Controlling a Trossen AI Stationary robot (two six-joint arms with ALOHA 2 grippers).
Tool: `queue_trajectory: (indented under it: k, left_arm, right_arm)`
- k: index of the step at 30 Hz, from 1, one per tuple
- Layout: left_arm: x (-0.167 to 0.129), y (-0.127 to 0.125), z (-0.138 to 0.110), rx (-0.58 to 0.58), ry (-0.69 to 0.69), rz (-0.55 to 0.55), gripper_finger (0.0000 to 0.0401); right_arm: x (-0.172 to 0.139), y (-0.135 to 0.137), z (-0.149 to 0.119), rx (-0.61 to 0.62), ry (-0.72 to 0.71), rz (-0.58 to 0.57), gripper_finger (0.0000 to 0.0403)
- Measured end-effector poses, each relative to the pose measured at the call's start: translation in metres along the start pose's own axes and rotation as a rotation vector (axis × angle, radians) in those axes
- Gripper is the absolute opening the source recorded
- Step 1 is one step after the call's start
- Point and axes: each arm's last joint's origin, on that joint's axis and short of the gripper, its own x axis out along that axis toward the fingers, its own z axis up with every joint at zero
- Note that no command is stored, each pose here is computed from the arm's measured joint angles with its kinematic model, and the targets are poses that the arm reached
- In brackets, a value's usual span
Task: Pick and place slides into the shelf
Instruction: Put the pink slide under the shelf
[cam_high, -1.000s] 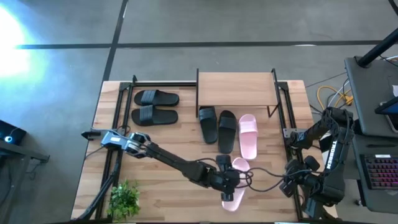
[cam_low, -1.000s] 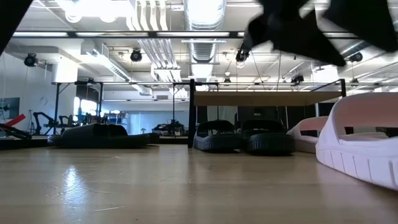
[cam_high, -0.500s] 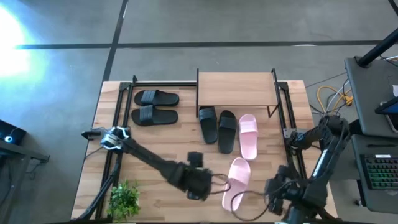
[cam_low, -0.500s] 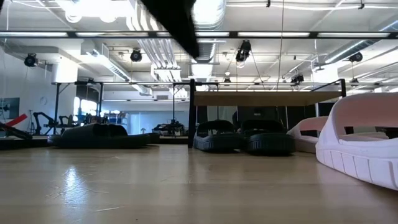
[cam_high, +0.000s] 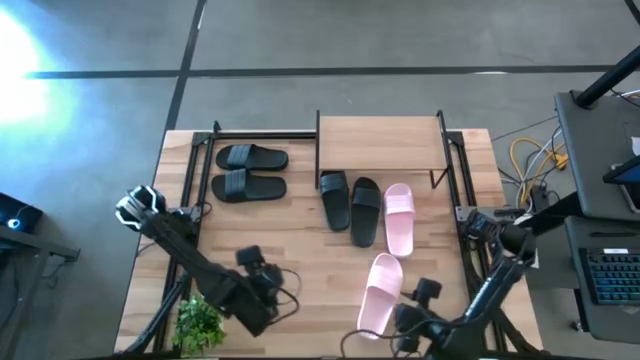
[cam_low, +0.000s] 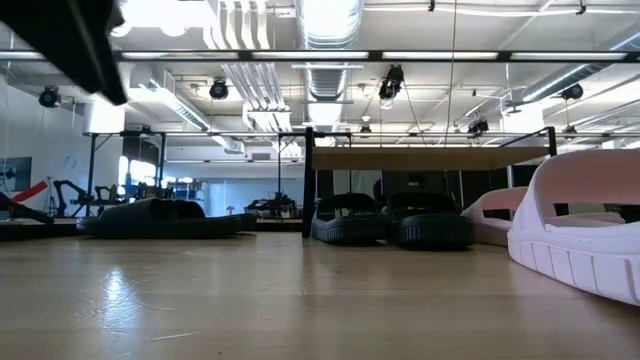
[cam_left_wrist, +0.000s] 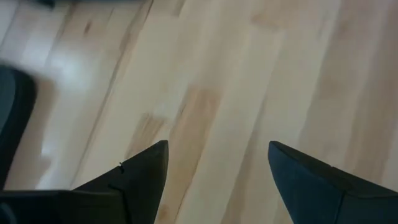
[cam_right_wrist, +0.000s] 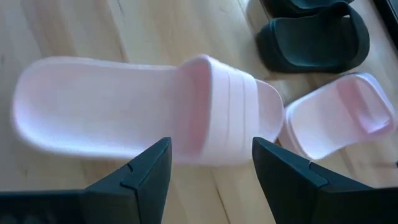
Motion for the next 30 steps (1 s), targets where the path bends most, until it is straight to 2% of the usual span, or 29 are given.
queue_trajectory:
  k: [8, 15, 18, 21, 26, 30]
  left_arm:
    - [-0.006, 0.033, -0.027, -0.009, 0.009, 0.004, 0.0261]
    - [-0.005, 0.057, -0.041, 0.116, 0.008, 0.017, 0.0261]
    - [-0.004, 0.066, -0.047, 0.135, 0.012, 0.022, 0.0261]
    - [-0.006, 0.071, -0.048, 0.127, 0.007, 0.012, 0.0261]
    - [-0.010, 0.078, -0.050, 0.118, -0.002, -0.003, 0.0261]
    - [-0.009, 0.084, -0.054, 0.118, -0.001, -0.002, 0.0261]
  right_arm:
    - [0.024, 0.013, 0.028, 0.080, 0.031, -0.031, 0.0215]
    - [0.058, 0.014, 0.039, 0.117, 0.174, -0.079, 0.0214]
    - [0.069, 0.011, 0.045, 0.127, 0.191, -0.101, 0.0203]
    - [0.079, 0.006, 0.053, 0.102, 0.228, -0.107, 0.0169]
    - [0.090, -0.004, 0.060, 0.077, 0.276, -0.136, 0.0085]
    - [0.088, -0.014, 0.059, 0.082, 0.353, -0.209, 0.0020]
